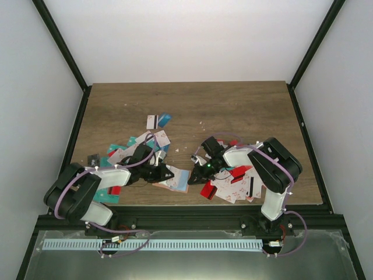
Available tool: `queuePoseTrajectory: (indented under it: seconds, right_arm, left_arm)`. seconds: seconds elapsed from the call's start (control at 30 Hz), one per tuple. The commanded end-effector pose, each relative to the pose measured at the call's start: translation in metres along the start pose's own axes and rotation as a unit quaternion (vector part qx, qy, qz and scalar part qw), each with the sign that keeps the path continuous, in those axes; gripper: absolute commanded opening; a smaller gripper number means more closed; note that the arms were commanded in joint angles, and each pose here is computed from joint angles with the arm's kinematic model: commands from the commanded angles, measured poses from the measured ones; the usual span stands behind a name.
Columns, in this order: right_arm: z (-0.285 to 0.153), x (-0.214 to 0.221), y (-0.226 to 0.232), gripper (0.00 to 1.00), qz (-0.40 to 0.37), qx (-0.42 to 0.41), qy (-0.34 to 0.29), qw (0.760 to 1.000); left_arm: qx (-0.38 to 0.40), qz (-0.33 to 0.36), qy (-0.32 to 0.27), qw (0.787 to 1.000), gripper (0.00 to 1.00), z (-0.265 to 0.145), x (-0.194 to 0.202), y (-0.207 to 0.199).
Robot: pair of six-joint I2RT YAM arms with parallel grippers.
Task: Put the credit cards into the card holder
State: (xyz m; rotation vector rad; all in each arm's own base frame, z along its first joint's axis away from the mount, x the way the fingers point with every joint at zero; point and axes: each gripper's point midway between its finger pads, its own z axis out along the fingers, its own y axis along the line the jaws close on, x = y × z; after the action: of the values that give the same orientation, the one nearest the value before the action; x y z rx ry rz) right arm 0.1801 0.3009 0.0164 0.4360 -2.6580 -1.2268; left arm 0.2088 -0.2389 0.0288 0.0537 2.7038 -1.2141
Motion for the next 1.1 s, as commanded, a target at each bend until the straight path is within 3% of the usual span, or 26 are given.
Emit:
queuePoseTrajectory:
  seconds: [0.0,0.6,1.07]
  right_arm:
    - [0.015,0.02,-0.043,0.09,0.024,0.083,0.015,0.996]
    - [0.012,0.021,-0.035,0.11,0.016,0.068,0.007,0.998]
    - [0.019,0.023,-0.045,0.06,0.029,0.07,0.014,0.997]
  left_arm:
    - [-0.052,-0.026,0.016,0.998,0.04,0.0,0.012,0.021]
    - [-0.036,-0.048,0.048,0.997,0.04,-0.002,0.023,0.014]
    - [-0.027,-0.077,0.032,0.996,0.04,0.005,0.02,0.018]
